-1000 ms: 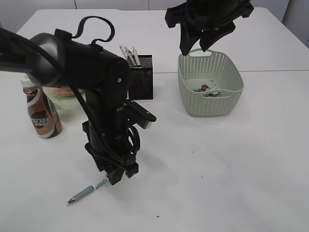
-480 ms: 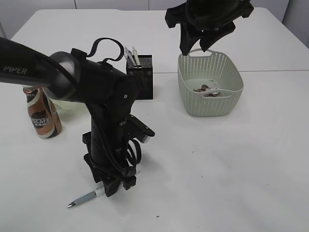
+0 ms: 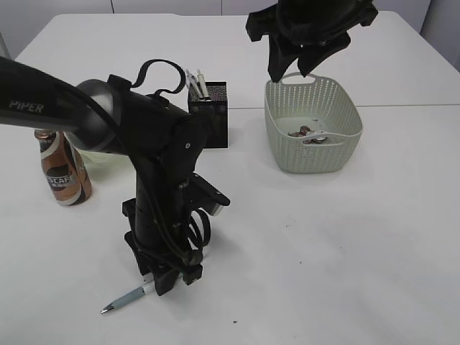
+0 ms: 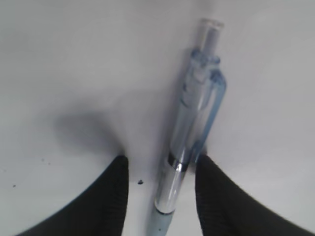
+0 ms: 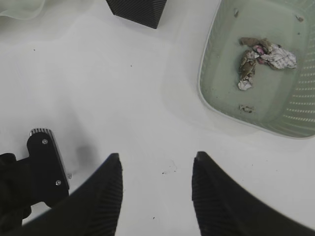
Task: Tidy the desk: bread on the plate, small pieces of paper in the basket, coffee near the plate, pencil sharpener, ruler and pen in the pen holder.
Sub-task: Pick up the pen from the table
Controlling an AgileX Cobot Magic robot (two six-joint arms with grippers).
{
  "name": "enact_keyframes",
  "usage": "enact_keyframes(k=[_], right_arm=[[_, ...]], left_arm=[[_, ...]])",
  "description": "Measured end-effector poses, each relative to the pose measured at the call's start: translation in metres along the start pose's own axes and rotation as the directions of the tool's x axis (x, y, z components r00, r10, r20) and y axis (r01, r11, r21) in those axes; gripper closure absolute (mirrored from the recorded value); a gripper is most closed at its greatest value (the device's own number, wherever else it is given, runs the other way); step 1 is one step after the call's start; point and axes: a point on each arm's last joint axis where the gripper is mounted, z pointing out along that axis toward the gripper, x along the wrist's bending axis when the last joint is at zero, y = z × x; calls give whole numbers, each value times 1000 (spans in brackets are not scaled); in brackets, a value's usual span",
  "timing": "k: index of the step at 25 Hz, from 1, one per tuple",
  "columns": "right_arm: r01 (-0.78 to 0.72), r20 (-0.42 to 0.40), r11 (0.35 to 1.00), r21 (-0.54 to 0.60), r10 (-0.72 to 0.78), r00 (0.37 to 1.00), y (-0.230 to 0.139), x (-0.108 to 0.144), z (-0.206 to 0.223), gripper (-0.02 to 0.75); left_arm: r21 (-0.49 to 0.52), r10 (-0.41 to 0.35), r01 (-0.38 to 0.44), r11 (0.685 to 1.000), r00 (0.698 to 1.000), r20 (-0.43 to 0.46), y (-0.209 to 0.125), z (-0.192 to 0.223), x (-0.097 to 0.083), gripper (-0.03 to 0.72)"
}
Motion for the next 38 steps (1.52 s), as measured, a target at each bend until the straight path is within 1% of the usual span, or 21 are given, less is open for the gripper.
enact_keyframes(k=[8,13,21,27,31,34,36,38], right_arm=[[0,0,1000,0,0,1000,0,0,0,391],[0,0,1000,0,0,1000,0,0,0,391],[0,1,1000,0,0,1000,0,0,0,391],[0,1,1000,0,0,1000,0,0,0,391],[0,1,1000,0,0,1000,0,0,0,391],[1,4,1000,0,-1,1000,0,0,0,391],[2,7,1000,0,-2,1000,0,-1,0,391],[5,16,1000,-1,-5,1000,0,-1,0,391]], left_arm=[[-4,-18,18,1000,999,33,0,0,-3,398],[-8,-26,26,1000,999,47,1,0,-4,400],[-11,-26,27,1000,999,47,2,2,-4,401],[0,-33,33,999,998,52,4,3,-5,417],[8,-30,30,1000,998,48,5,5,-4,477],[22,-32,31,999,998,49,4,7,-4,560],[23,-32,31,999,998,49,4,6,-4,600],[25,-32,31,999,998,49,4,6,-4,615]])
